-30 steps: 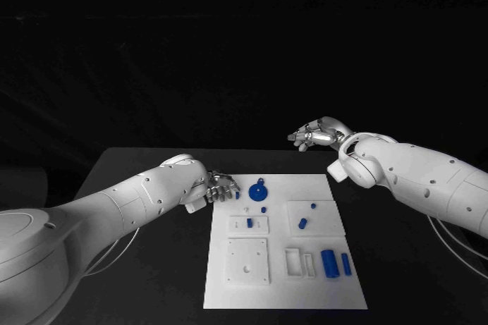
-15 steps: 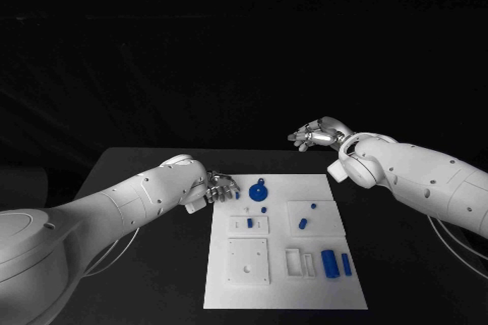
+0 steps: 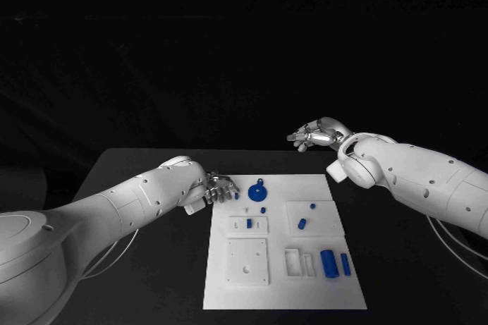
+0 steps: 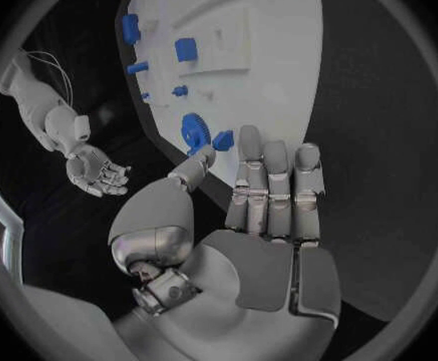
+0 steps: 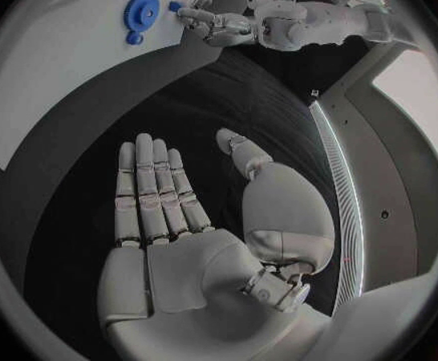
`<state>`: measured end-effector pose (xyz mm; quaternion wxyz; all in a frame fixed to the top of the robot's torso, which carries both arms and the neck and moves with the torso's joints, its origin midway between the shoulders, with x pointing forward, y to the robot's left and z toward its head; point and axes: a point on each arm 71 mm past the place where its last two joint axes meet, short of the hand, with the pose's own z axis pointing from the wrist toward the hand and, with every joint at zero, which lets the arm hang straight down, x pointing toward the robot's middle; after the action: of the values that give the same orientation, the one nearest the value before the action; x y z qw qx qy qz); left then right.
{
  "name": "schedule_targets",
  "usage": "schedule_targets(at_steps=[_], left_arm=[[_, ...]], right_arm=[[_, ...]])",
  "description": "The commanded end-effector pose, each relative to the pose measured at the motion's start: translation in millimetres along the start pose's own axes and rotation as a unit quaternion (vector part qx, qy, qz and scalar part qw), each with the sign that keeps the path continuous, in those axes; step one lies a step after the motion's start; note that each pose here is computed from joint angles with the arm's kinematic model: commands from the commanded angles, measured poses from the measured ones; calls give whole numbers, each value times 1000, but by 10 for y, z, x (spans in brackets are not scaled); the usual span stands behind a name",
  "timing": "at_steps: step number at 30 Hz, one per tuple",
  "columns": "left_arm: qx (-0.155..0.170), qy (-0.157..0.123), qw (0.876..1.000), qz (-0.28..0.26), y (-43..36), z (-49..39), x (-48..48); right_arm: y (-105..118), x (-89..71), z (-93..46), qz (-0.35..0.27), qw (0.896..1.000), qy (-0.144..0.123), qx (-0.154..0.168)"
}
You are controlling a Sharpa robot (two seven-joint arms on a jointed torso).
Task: Assemble the parts on the task board
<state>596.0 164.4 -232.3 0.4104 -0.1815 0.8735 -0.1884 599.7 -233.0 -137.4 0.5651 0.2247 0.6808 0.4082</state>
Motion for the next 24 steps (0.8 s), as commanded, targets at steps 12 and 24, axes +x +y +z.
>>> schedule_targets(at_steps=[12, 24], left_arm=[[17, 10, 1000, -15, -62, 5, 77], [20, 15, 999, -22, -49, -5, 77]], right_arm=[[8, 18, 4, -2, 1000, 8, -4], [6, 15, 4, -2, 1000, 8, -3]])
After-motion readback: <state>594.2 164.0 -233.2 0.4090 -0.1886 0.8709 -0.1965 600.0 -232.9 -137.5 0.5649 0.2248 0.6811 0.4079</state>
